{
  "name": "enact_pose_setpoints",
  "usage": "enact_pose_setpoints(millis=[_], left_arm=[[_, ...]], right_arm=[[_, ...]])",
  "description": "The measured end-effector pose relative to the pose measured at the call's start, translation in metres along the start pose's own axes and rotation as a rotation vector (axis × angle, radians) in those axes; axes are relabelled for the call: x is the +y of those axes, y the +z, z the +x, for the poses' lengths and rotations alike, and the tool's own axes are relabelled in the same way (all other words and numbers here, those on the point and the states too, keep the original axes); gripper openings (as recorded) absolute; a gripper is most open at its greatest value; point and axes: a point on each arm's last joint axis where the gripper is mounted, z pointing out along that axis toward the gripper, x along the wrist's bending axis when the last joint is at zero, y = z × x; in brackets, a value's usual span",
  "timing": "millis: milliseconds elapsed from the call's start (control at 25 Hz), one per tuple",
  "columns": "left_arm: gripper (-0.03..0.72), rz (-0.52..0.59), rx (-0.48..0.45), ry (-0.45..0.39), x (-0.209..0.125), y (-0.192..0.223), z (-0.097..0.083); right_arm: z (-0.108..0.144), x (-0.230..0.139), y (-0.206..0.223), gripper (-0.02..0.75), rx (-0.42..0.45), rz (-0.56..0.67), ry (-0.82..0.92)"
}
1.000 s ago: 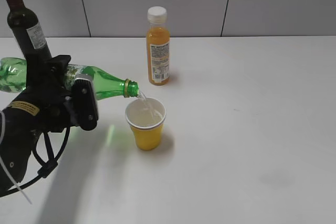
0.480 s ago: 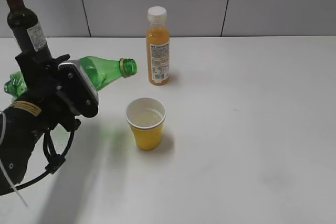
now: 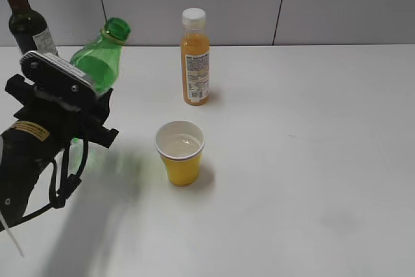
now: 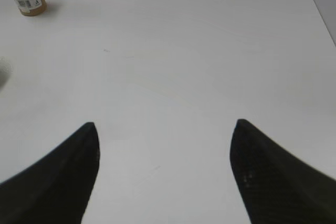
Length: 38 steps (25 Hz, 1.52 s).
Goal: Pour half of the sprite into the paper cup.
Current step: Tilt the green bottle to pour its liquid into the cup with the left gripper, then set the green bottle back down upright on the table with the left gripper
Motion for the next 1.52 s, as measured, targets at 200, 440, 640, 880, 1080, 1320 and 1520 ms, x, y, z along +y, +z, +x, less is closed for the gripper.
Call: enact_pose_setpoints(millis=[200, 440, 640, 880, 1080, 1320, 1520], left_arm=[[0.459, 0.017, 0.037, -0.179, -0.008, 0.006, 0.014], [0.459, -0.033, -0.012, -0.331, -0.012, 0.014, 0.025], [0.459, -0.063, -0.069, -0.454, -0.016, 0.019, 0.033], [0.459, -0.038, -0.038, -0.543, -0.029, 0.034, 0.041], [0.458, -0.069, -0.053, -0.54, -0.026, 0.051, 0.039], [0.458, -0.118, -0.04, -0.548, -0.02, 0.081, 0.035], [0.458, -0.159, -0.025, -0.556, -0.015, 0.106, 0.033]], right_arm=[[0.0, 0.0, 0.0, 0.582, 0.0, 0.0, 0.0], [0.0, 0.0, 0.0, 0.583, 0.0, 0.0, 0.0], [0.0, 0.0, 0.0, 0.583, 0.0, 0.0, 0.0], [0.0, 0.0, 0.0, 0.582, 0.0, 0.0, 0.0], [0.0, 0.0, 0.0, 0.582, 0.0, 0.0, 0.0], [0.0, 0.0, 0.0, 0.582, 0.0, 0.0, 0.0], [0.0, 0.0, 0.0, 0.583, 0.0, 0.0, 0.0]])
